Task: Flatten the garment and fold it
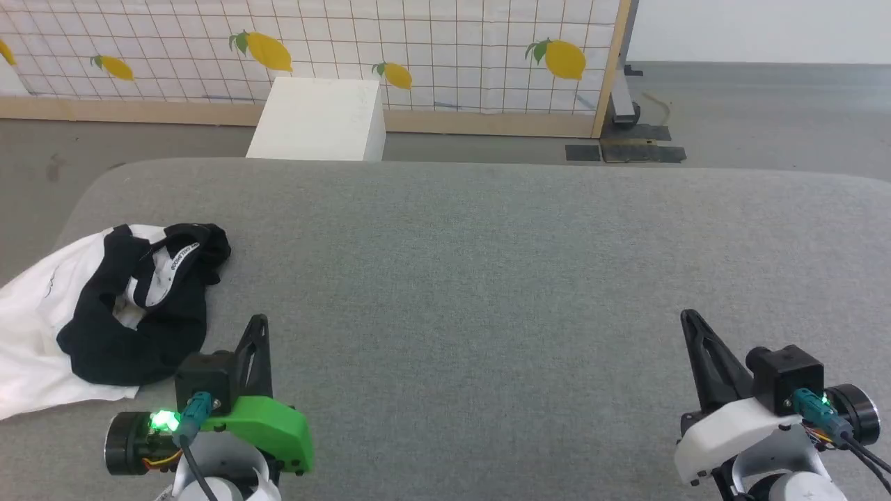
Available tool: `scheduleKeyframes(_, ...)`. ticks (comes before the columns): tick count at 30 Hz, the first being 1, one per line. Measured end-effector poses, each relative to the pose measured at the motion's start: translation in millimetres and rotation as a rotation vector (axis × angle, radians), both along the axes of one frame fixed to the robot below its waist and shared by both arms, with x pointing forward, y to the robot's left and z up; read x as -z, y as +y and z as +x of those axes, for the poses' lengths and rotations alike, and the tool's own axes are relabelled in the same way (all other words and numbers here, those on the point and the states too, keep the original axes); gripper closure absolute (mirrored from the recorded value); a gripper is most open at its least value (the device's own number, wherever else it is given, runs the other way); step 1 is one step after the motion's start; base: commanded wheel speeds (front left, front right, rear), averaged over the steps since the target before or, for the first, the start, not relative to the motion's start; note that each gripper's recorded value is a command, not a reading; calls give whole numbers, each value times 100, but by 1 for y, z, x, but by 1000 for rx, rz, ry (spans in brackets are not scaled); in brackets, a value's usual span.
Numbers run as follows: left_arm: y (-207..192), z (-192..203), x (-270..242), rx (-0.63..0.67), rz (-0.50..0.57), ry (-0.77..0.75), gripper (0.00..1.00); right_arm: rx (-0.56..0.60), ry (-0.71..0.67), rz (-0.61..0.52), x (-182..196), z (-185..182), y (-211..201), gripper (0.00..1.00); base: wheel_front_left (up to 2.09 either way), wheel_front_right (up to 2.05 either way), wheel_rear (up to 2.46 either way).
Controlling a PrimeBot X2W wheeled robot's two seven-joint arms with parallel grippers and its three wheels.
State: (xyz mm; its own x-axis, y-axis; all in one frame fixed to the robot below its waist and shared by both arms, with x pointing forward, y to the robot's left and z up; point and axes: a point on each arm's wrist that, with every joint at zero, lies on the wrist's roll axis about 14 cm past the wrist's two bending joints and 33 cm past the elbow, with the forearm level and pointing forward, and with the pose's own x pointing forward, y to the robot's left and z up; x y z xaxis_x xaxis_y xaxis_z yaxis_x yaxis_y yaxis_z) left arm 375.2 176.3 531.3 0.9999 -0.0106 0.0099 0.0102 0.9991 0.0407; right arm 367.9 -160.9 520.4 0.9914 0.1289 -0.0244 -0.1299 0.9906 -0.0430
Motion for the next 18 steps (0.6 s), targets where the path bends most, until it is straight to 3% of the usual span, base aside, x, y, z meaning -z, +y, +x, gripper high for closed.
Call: scheduleKeyframes(18, 0, 0, 0, 0, 0, 0, 100, 0, 0, 0, 0, 0, 0, 100, 0, 0, 0)
